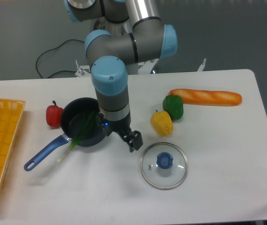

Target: Place the green onion in the pot

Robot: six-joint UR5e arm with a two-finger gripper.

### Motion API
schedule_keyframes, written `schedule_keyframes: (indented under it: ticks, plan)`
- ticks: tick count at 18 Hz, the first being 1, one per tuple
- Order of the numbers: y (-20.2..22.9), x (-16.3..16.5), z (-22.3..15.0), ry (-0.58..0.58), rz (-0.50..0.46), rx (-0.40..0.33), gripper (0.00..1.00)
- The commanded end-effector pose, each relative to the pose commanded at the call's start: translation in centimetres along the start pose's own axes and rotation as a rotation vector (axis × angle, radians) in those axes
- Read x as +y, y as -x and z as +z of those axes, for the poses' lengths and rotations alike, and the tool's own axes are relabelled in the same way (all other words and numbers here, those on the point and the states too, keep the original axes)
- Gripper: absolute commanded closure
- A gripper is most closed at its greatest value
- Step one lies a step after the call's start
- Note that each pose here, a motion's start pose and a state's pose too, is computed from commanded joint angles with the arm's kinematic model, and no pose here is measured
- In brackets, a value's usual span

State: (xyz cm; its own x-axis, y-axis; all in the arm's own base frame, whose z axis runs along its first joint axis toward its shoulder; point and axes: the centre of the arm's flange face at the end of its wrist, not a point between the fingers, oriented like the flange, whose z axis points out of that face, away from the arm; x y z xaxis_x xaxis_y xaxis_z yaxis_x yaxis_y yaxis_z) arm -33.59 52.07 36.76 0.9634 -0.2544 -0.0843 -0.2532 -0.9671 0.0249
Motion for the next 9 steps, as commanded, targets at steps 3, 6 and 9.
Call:
schedule_keyframes:
  ticks: [3, 6, 9]
  plan:
    - [0.4, 2.4, -1.3, 0.015, 0.088, 0.026, 0.0]
    - [0.8, 3.5, -2.0, 0.016, 0.1, 0.027, 0.0]
    - [0.5, 4.0, -2.5, 0.018, 0.099, 0.031, 0.0]
